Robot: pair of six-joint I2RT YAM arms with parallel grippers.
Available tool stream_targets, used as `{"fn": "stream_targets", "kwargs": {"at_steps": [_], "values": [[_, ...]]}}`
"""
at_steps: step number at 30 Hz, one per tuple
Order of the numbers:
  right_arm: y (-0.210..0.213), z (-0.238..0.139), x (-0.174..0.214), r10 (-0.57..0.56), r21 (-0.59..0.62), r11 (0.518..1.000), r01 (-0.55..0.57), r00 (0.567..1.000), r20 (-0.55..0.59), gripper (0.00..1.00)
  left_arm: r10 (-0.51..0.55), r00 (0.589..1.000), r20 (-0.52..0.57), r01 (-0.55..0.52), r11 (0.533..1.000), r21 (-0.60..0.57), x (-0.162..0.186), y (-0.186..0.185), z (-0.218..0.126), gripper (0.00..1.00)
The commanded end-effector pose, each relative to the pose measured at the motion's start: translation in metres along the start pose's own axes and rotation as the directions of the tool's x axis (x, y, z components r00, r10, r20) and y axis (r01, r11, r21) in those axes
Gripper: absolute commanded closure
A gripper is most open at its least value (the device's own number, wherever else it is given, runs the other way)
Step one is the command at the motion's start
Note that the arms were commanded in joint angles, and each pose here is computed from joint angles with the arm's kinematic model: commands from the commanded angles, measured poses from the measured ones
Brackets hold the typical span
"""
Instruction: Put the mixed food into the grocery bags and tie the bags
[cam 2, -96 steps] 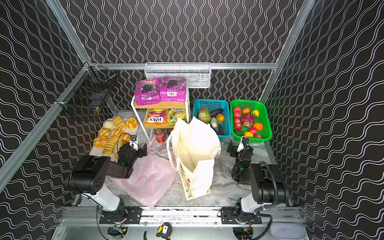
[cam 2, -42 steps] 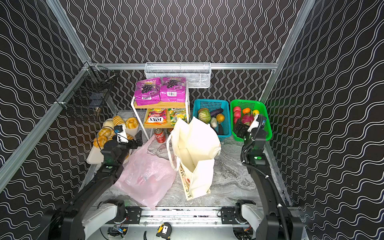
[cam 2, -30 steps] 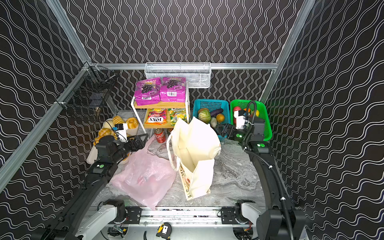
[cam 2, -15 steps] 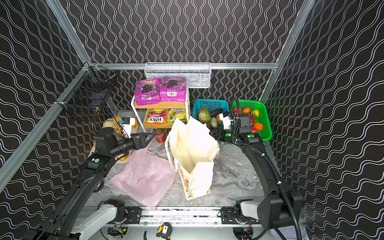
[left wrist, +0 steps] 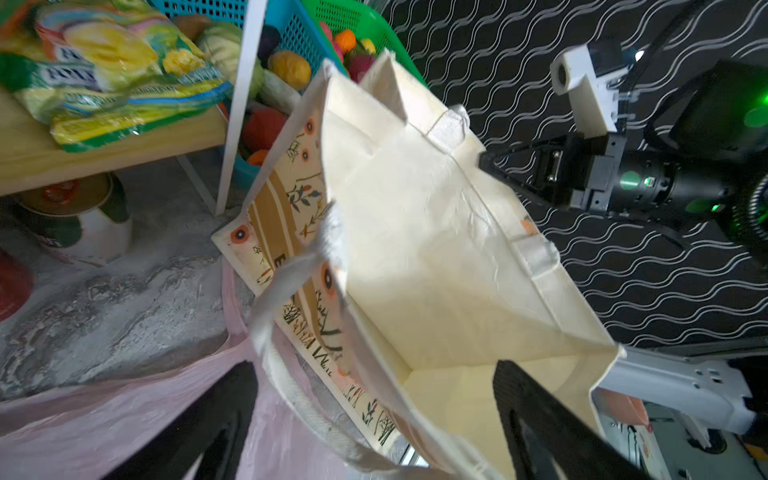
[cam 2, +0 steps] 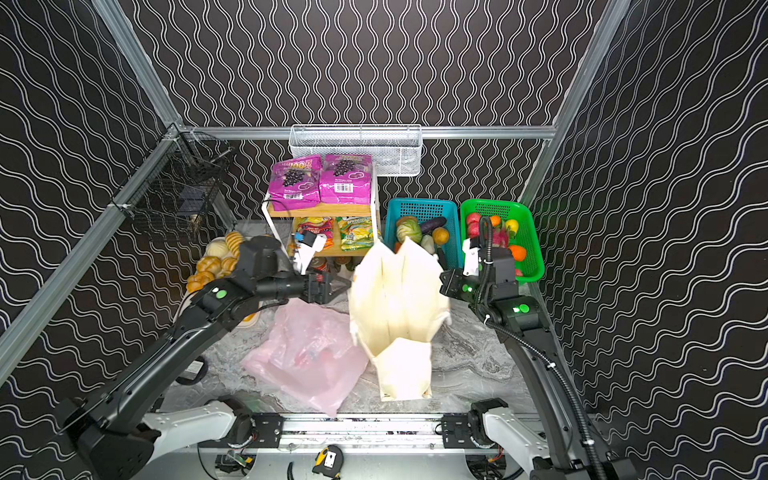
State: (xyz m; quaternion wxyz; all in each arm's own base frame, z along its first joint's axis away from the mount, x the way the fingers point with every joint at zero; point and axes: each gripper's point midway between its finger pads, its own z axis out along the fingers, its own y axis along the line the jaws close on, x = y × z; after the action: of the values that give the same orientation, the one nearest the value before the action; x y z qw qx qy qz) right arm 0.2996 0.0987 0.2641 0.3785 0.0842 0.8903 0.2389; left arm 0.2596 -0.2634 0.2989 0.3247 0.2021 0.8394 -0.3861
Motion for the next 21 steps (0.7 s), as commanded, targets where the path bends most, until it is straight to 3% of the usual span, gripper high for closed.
{"fn": "stream_targets", "kwargs": {"at_steps": [1,6,9,14,17,19,21], "values": [[-0.031,0.001,0.010,0.031,0.159,0.987,-0.028,0.999,-0.014,1.00,-0.017,0.991,-0.131,-0.012,0.976,-0.217,0.034,0.038,0.010,0.12],[-0.032,-0.002,0.005,0.024,0.160,0.987,-0.028,0.999,0.025,1.00,-0.171,0.968,-0.183,0.072,0.891,-0.449,0.087,0.090,0.010,0.35],[-0.031,-0.003,0.003,0.030,0.156,0.987,-0.035,0.999,0.036,1.00,-0.268,0.949,-0.165,0.153,0.851,-0.502,0.121,0.109,0.012,0.47],[-0.007,-0.007,-0.003,0.013,0.033,0.999,-0.015,0.999,0.049,1.00,-0.398,0.901,-0.171,0.253,0.803,-0.539,0.177,0.138,0.033,0.57],[0.005,-0.016,-0.009,0.007,-0.013,1.000,-0.006,0.997,0.071,1.00,-0.450,0.876,-0.175,0.252,0.735,-0.629,0.201,0.161,0.038,0.59],[0.001,-0.024,-0.013,0.001,0.020,1.000,-0.003,0.996,0.092,1.00,-0.485,0.862,-0.150,0.250,0.662,-0.707,0.214,0.179,0.032,0.60],[-0.005,-0.033,-0.017,-0.012,0.063,0.998,0.004,0.993,0.117,1.00,-0.491,0.859,-0.143,0.234,0.626,-0.744,0.222,0.188,0.028,0.60]]}}
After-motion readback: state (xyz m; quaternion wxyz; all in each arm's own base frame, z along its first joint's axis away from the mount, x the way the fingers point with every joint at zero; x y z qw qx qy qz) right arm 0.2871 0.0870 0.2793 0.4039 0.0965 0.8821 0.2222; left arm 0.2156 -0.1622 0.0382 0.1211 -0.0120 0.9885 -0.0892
